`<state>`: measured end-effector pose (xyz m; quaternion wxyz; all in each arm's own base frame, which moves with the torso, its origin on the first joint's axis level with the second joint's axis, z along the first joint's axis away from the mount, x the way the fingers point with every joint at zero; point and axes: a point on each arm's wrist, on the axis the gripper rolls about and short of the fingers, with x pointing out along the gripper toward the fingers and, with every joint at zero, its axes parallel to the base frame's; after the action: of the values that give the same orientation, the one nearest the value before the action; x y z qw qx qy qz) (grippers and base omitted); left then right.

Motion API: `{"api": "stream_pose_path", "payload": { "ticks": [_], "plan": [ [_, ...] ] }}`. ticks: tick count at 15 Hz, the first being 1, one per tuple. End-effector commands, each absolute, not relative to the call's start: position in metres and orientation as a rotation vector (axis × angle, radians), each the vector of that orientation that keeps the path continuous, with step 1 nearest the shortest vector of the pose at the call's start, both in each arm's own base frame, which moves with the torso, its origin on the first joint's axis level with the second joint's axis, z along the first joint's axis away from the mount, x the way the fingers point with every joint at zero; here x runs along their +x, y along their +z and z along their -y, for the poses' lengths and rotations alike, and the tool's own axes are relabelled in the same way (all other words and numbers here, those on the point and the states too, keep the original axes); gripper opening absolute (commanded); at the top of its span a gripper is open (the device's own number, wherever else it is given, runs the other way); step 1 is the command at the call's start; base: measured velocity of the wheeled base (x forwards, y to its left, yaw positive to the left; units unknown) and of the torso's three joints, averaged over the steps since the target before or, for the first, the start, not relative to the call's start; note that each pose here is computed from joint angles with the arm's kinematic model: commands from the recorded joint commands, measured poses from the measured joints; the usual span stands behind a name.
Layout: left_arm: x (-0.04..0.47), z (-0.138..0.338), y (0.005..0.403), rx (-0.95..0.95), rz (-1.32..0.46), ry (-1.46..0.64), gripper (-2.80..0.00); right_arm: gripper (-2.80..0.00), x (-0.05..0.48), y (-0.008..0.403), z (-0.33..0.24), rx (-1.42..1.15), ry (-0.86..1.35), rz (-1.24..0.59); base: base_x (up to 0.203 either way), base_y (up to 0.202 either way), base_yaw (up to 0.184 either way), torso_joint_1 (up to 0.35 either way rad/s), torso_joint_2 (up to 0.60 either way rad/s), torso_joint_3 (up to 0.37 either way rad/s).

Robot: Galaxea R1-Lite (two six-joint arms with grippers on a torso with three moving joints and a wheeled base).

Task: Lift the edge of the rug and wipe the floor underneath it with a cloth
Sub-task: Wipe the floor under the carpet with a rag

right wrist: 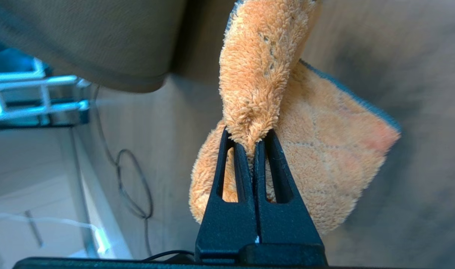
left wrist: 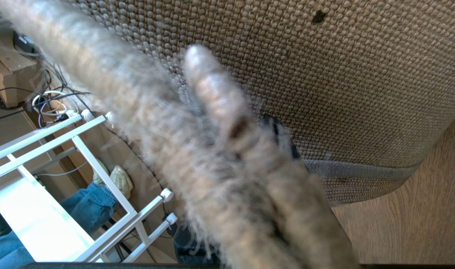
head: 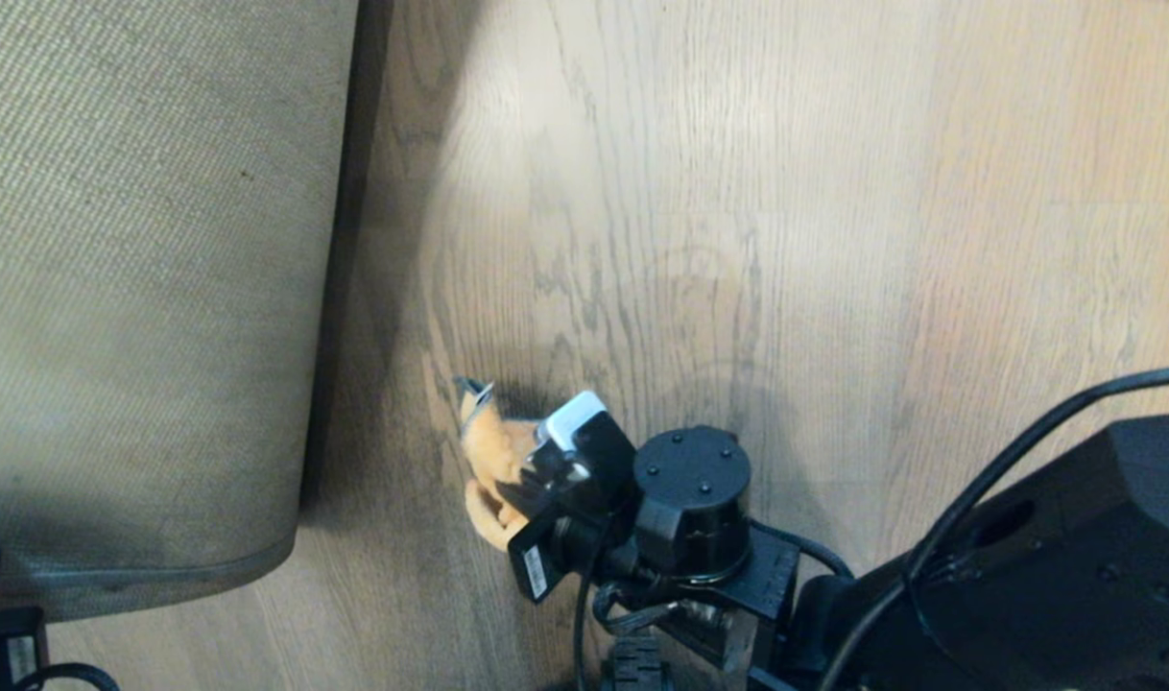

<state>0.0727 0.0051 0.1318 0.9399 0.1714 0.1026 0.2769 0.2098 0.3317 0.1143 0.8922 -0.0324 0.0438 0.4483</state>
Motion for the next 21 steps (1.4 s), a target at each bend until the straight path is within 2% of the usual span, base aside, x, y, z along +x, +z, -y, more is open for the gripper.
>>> {"api": "stream_pose_path", "payload": {
  "ticks": [1,5,10,21],
  "plan": [
    [0.072,-0.005,0.132,0.349,-0.205,0.569,-2.80,-2.80,0.205,0.094,-0.349,-0.089,0.961,-0.119,0.000,0.000,0.000,0.000,0.00,0.000],
    [0.072,-0.005,0.131,0.352,-0.217,0.569,-2.80,-2.80,0.219,0.080,-0.364,-0.086,0.944,-0.117,0.000,0.000,0.000,0.000,0.00,0.000],
    [0.072,-0.005,0.131,0.346,-0.218,0.570,-2.80,-2.80,0.270,0.096,-0.358,-0.030,0.782,-0.025,0.000,0.000,0.000,0.000,0.00,0.000],
    [0.072,-0.005,0.131,0.345,-0.216,0.564,-2.80,-2.80,0.305,0.191,-0.264,0.052,0.567,0.145,0.000,0.000,0.000,0.000,0.00,0.000]
  ]
}}
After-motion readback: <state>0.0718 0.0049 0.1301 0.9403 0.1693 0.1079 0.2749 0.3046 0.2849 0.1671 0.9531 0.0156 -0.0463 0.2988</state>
